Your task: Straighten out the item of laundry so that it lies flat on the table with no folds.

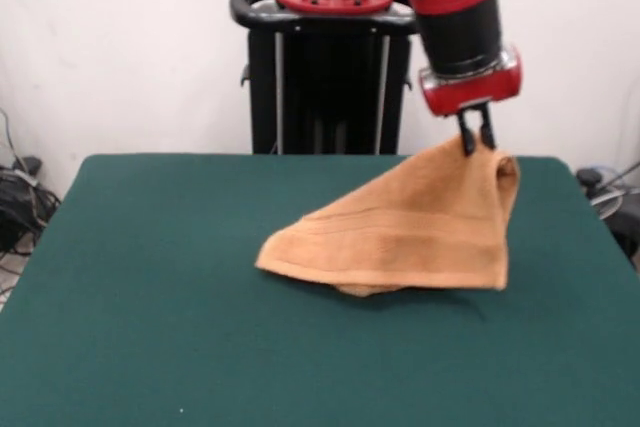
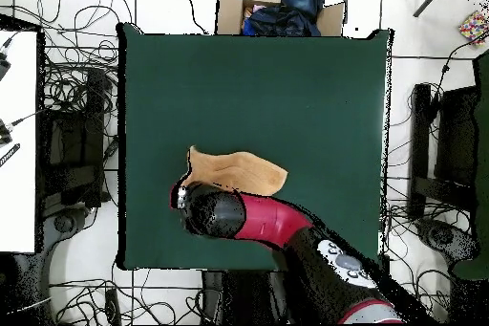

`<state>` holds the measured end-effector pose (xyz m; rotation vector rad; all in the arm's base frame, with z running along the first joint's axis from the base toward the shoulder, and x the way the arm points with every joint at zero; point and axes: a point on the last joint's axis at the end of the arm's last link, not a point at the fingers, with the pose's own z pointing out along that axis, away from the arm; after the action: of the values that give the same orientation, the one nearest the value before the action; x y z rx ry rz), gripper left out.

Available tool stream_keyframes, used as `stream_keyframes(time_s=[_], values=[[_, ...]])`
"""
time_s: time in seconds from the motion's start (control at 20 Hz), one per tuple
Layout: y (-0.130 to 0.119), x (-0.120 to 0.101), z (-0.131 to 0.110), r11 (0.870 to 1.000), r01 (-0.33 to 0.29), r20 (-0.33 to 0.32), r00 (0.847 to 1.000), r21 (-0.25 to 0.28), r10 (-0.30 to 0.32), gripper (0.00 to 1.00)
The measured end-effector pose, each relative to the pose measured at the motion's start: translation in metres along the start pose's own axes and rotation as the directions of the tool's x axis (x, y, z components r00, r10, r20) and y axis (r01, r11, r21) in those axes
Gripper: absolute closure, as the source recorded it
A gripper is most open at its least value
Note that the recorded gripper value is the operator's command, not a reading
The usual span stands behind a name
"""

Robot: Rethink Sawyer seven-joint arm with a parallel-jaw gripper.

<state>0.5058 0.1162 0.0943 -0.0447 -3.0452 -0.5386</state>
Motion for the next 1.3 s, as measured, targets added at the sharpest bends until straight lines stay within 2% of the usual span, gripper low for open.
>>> stream_keyframes(time_s=[0.25,0.45,0.7,0.85,1.05,1.1,1.3], values=[[0.023,0.023,-0.004,1.0,-0.004,-0.041,0.999,-0.031,0.003,1.0],[0.032,0.033,-0.017,1.0,-0.007,-0.041,0.999,-0.009,0.007,1.0],[0.039,0.038,-0.03,0.998,0.015,-0.008,1.0,0.065,-0.014,1.0],[0.037,0.042,-0.036,0.992,0.006,0.015,1.0,0.123,-0.008,1.0],[0.033,0.044,-0.04,0.987,-0.009,0.027,1.0,0.16,0.005,1.0],[0.027,0.045,-0.042,0.984,-0.025,0.035,0.999,0.178,0.019,0.0],[0.022,0.047,-0.043,0.982,-0.038,0.037,0.999,0.186,0.031,0.0]])
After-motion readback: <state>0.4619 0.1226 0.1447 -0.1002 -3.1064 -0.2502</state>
